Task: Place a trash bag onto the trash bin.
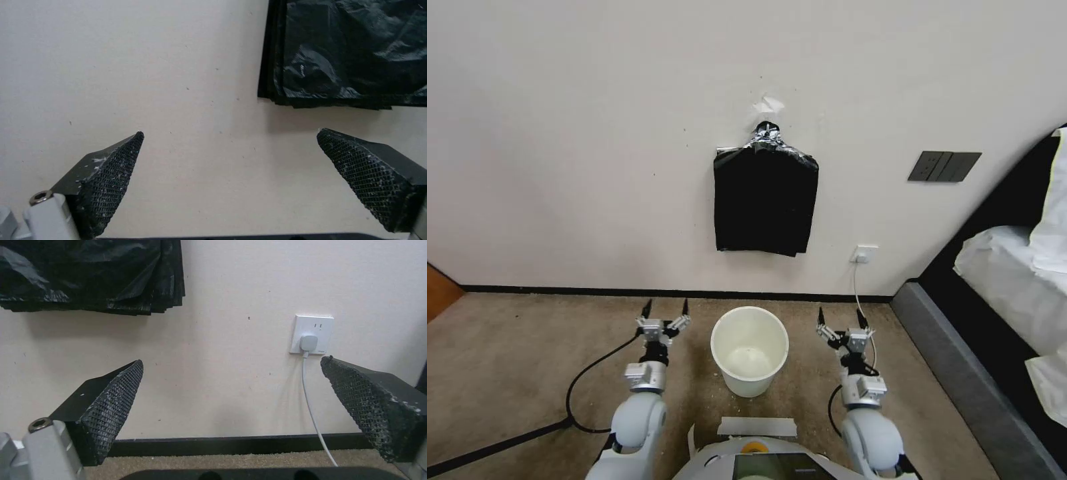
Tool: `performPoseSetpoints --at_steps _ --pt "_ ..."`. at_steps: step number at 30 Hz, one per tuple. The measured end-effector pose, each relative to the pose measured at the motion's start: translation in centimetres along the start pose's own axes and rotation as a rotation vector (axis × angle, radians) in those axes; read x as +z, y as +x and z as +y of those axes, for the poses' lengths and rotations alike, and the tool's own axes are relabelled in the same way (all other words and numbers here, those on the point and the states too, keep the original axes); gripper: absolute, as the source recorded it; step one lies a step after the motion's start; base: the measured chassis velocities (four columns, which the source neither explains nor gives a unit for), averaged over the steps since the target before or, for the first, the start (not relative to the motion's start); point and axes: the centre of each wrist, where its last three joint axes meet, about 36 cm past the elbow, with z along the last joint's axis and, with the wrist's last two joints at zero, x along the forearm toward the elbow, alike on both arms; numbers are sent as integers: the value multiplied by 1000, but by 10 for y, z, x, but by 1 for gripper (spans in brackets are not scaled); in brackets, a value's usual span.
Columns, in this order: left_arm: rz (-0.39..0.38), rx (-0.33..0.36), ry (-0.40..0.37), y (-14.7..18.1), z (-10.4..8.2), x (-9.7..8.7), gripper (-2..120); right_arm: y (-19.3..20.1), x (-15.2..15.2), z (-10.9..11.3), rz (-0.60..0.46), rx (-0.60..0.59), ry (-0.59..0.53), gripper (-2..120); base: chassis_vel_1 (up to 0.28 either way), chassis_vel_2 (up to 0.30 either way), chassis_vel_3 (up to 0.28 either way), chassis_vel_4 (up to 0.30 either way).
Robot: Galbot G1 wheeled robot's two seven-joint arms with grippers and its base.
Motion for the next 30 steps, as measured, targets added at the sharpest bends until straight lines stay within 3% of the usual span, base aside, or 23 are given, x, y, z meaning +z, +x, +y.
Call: performPoseSetpoints --at_steps 8,10,11,12,16,21,23,26,27,30 --pt "23 17 -11 8 2 1 100 -8 -4 0 -19 -29 -48 100 0 0 0 0" --pt "40 24 -22 14 6 2 100 -22 -11 4 -14 -69 -156 100 0 0 0 0" --pt "46 25 -28 17 9 3 100 -31 -20 7 3 -101 -269 100 0 0 0 0" --pt "46 25 -28 17 9 3 100 -31 -20 7 3 -101 -269 100 0 0 0 0" --pt "55 10 -45 25 17 4 100 -71 -62 10 20 -241 -530 100 0 0 0 0" --pt "58 -9 -43 28 19 5 100 -111 -98 15 30 -348 -669 100 0 0 0 0" --pt "58 -23 -40 29 18 4 100 -153 -128 26 42 -413 -777 100 0 0 0 0" --pt "58 -23 -40 29 18 4 100 -153 -128 26 42 -413 -777 100 0 0 0 0" --pt "58 -35 -41 32 18 3 100 -187 -153 41 57 -460 -879 100 0 0 0 0" --pt "59 -51 -46 35 20 1 100 -227 -192 56 40 -531 -1002 100 0 0 0 0"
